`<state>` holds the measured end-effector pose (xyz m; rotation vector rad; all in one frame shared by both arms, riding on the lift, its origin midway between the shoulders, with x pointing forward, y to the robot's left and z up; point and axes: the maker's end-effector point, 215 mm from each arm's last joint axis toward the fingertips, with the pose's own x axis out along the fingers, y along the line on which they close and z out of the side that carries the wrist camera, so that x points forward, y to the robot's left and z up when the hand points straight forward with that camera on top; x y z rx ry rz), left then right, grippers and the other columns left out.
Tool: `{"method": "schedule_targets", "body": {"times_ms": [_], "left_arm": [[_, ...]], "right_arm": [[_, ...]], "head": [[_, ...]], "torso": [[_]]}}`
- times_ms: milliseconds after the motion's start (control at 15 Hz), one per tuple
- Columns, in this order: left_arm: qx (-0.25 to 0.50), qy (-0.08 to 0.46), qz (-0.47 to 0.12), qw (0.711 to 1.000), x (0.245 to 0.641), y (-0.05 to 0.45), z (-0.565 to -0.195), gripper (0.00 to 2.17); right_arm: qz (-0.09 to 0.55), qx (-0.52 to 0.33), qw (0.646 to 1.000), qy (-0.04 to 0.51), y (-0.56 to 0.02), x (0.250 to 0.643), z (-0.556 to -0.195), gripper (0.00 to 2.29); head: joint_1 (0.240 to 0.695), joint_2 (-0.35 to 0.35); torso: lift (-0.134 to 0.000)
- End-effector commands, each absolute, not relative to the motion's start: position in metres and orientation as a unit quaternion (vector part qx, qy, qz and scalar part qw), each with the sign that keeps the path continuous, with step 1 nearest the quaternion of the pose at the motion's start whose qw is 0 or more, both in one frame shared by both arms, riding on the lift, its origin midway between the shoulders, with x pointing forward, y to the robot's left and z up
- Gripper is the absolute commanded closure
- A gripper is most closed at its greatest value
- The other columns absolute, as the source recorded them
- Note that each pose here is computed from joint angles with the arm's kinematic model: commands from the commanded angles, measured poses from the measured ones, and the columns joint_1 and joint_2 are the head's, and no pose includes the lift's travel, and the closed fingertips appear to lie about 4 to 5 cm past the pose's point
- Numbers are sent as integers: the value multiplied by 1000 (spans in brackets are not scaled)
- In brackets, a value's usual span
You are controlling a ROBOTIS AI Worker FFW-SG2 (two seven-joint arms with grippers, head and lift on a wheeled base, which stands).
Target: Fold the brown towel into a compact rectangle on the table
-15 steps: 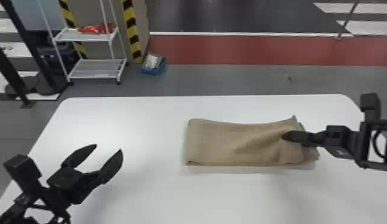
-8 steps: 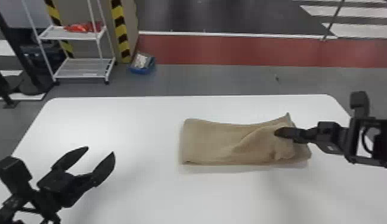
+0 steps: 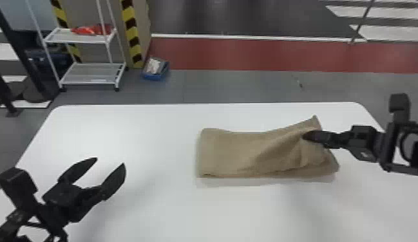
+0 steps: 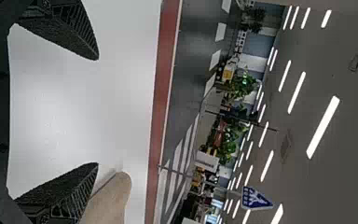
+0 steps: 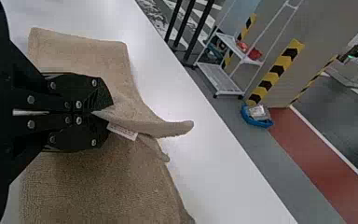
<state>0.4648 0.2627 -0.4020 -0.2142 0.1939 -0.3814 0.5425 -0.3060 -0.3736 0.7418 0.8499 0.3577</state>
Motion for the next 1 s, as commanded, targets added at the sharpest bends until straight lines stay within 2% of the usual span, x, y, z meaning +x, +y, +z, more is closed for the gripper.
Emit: {"method": "schedule_targets", "body": {"times_ms": [0,67,200,333,467,533,600,667,733,800,867,933], "left_arm": [[-108,99,-189,971,467,261,-405,73],[-108,99,-188,971,468,263,-406,73],[-110,100,-190,971,468,261,-407,73],[-104,104,-187,971,469,263,-411,73],[-107,106,-191,970,470,260,-413,73],[-104,106,-190,970,471,261,-413,73],[-105,107,-191,970,471,261,-413,73],[-105,106,-192,970,470,260,-413,73],[-105,107,-191,970,470,260,-414,73],[-103,107,-191,970,471,260,-414,73],[-103,107,-188,971,471,264,-414,73],[-104,109,-189,970,469,264,-416,73]], "right_arm": [[158,358,828,401,-315,541,-377,1943],[159,361,833,388,-321,547,-365,1946],[144,339,823,432,-314,528,-403,1946],[149,365,827,401,-327,536,-382,1946],[138,345,827,423,-329,529,-397,1943],[157,376,825,393,-329,535,-377,1946],[158,376,827,388,-334,536,-371,1946],[151,344,825,421,-328,533,-388,1943],[145,351,825,419,-331,531,-392,1946],[162,377,826,386,-332,538,-369,1943],[162,374,828,385,-337,537,-366,1943],[145,345,823,426,-332,530,-394,1943]], "head": [[695,-47],[695,-49],[695,-56],[695,-58],[695,-64],[695,-67],[695,-70],[695,-73],[695,-76],[695,-78],[695,-77],[695,-77]], "torso": [[-124],[-124],[-124],[-124],[-124],[-124],[-124],[-124],[-124],[-124],[-124],[-124]]}}
